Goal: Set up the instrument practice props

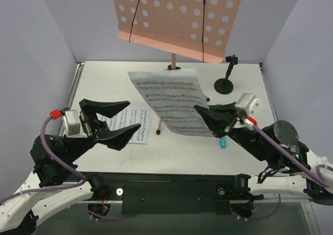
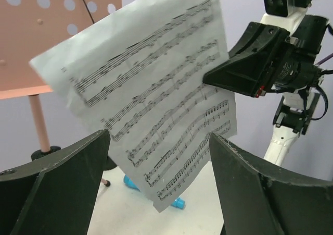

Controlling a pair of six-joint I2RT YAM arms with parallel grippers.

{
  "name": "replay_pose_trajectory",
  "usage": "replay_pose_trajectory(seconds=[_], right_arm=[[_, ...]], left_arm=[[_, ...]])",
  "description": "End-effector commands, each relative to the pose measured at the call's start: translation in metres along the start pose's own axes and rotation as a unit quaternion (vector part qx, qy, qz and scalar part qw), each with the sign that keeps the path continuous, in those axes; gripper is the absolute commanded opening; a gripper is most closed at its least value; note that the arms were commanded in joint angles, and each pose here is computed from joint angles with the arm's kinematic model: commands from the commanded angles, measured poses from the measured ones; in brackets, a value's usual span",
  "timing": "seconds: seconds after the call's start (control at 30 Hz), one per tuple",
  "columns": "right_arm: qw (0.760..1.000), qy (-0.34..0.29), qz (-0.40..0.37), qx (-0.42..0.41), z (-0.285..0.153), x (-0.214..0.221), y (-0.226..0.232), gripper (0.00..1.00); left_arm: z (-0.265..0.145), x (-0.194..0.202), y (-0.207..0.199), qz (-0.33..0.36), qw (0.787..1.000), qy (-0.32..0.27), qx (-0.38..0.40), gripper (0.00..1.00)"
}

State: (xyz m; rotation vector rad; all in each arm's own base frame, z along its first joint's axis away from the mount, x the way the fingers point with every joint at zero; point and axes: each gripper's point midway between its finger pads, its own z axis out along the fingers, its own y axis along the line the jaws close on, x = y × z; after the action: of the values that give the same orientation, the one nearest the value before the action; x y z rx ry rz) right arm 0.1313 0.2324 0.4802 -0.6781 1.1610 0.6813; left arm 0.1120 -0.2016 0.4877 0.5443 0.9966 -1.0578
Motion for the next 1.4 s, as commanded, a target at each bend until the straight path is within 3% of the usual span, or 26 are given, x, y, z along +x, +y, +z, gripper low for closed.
replay_pose_trajectory(seconds=[0.0, 0.3, 0.63, 0.97, 1.37], right_arm=[[0.997, 0.080, -0.009, 0.023, 0.031, 0.035, -0.010, 0.00], [0.997, 0.078, 0.022, -0.017, 0.074, 0.033, -0.040, 0.00], [0.999, 0.007, -0.010, -0.031, 0.099, -0.037, -0.058, 0.00], [0.990, -0.037, -0.077, 0.115, 0.089, -0.085, -0.142, 0.00], [0.966, -0.177, -0.033, 0.187, 0.069, -0.145, -0.226, 0.00]], left_arm=[[-0.004, -0.005, 0.012, 0.017, 0.999, 0.010, -0.034, 0.88], [-0.005, 0.007, 0.014, 0.014, 0.998, 0.038, -0.039, 0.89], [0.005, 0.000, 0.012, 0.026, 0.998, 0.043, -0.030, 0.90], [0.055, 0.006, 0.030, 0.054, 0.995, 0.071, -0.048, 0.90], [0.133, 0.003, 0.074, 0.064, 0.991, 0.071, -0.093, 0.91]])
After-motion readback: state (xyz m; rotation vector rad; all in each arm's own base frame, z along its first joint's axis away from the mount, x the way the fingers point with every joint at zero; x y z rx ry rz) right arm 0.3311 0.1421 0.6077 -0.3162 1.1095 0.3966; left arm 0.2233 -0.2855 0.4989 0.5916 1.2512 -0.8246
